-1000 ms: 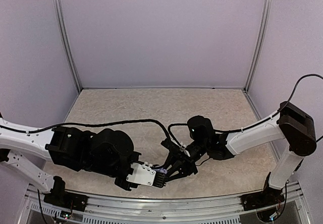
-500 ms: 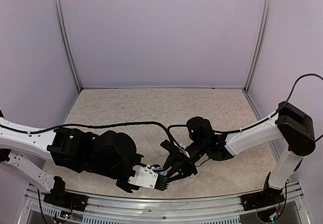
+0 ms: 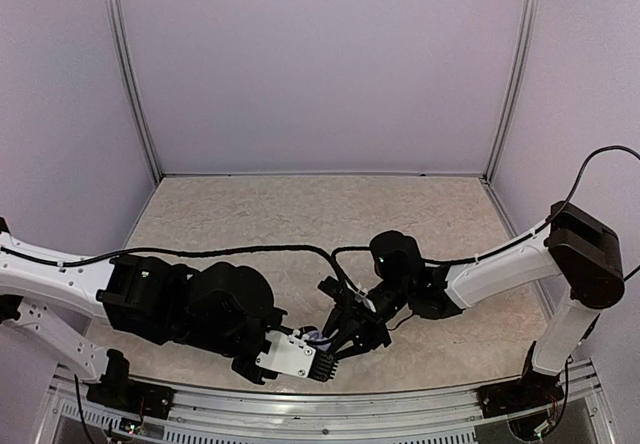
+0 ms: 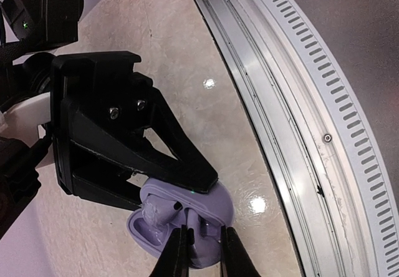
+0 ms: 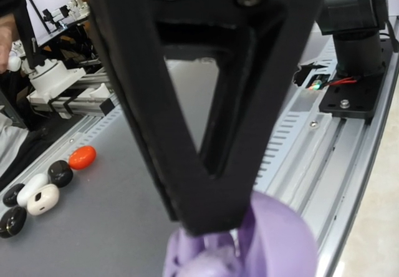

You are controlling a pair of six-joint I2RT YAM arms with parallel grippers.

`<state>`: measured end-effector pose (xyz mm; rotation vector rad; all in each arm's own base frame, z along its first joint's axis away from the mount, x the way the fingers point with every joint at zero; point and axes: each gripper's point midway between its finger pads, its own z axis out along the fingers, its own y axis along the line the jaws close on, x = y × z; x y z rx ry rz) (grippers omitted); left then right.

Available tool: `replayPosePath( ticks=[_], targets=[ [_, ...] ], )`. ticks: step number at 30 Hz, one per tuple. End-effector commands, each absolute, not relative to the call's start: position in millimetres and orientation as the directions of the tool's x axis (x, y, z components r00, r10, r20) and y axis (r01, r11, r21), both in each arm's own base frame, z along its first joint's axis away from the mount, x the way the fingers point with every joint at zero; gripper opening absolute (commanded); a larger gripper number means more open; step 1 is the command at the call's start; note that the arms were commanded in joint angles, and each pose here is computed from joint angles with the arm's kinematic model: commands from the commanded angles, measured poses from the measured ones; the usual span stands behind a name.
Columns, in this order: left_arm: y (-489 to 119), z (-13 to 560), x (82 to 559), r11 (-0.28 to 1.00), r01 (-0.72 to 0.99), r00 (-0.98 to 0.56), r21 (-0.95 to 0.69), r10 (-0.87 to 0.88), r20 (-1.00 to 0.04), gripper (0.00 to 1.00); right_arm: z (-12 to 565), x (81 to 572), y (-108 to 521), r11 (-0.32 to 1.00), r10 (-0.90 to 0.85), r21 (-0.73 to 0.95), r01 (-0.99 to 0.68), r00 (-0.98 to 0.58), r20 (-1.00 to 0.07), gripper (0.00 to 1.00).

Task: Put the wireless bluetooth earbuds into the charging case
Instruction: Place the left earbud in the left side groove of the charging case.

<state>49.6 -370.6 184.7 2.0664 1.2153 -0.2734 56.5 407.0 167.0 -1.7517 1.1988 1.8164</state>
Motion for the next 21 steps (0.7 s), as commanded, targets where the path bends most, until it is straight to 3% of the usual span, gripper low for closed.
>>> replayPosePath(
  ticks=[1,21],
  targets=[
    [-379.8,189.1,46.9,-0.310,0.810,0.560,0.497,0.659,-0.501,0.14,176.2,50.4,413.0,-0.622,-0.263,0.285,-0.729,-0.148,-0.953,0.00],
    [-378.3,186.4,48.9,-0.319,0.791,0.577,0.523,0.675,-0.460,0.26,173.4,38.8,413.4,-0.653,-0.265,0.289,-0.700,-0.145,-0.953,0.00]
  ],
)
